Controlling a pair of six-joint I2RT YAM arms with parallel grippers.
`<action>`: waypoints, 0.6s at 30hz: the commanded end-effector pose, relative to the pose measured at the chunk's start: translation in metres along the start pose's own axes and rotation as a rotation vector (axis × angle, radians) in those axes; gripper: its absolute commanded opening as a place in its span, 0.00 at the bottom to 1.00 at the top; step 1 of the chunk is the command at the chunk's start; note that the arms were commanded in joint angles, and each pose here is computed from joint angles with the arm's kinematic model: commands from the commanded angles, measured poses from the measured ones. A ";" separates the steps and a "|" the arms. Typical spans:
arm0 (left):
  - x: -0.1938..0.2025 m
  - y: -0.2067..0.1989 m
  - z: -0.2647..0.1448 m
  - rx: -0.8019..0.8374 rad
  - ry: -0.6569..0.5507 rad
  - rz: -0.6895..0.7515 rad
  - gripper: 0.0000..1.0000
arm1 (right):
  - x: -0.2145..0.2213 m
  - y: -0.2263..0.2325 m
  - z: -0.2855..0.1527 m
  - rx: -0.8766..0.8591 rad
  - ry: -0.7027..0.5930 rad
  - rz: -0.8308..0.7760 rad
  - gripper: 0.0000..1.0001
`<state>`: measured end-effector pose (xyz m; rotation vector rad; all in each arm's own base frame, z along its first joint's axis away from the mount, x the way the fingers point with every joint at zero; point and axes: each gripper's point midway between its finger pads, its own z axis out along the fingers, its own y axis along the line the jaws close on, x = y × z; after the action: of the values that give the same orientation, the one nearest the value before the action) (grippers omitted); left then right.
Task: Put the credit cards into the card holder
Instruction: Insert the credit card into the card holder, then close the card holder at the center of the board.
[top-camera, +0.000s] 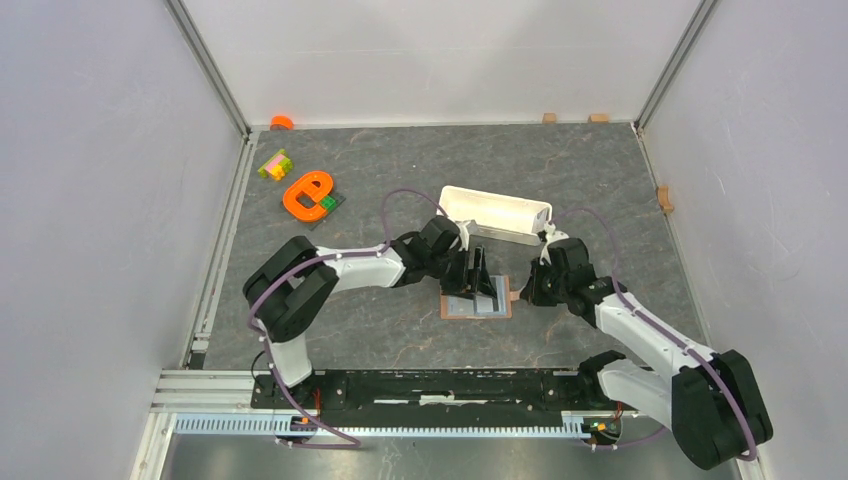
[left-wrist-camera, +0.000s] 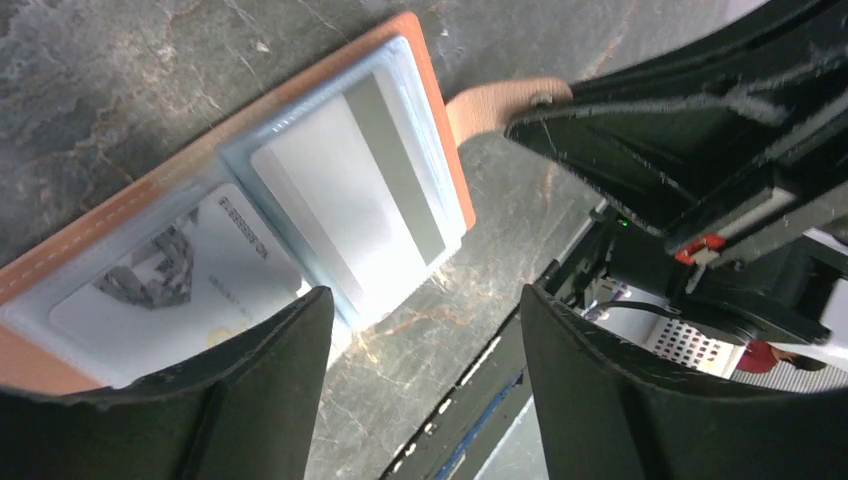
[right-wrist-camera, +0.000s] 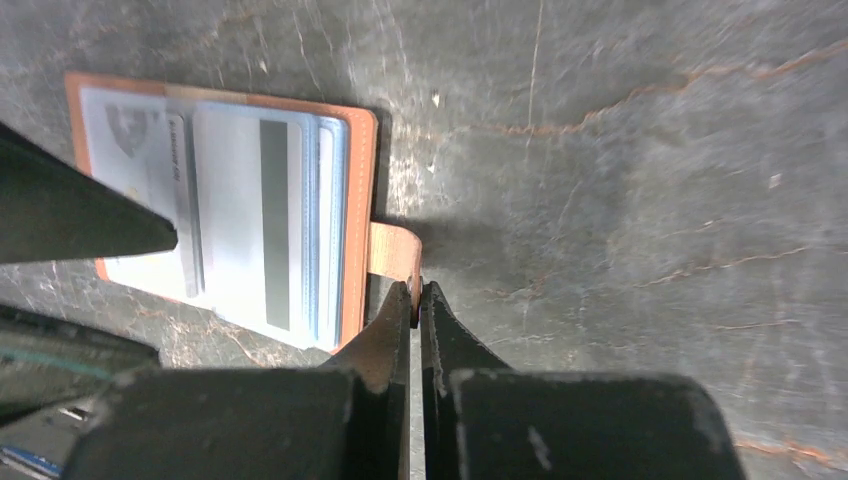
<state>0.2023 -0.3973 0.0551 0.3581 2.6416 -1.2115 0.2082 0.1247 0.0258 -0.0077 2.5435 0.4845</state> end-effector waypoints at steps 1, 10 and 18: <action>-0.019 -0.028 -0.030 0.062 -0.096 0.026 0.77 | -0.035 -0.006 -0.018 0.092 -0.081 -0.063 0.00; -0.018 0.031 -0.072 -0.039 -0.180 -0.078 0.82 | -0.081 0.005 -0.054 0.122 -0.171 -0.124 0.00; -0.012 0.072 -0.098 -0.050 -0.244 -0.184 0.82 | -0.091 0.078 -0.064 -0.203 -0.183 -0.179 0.00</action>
<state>0.2166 -0.2827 0.0511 0.0072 2.6201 -1.0977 0.2486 0.1288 0.1256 -0.1264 2.3566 0.4331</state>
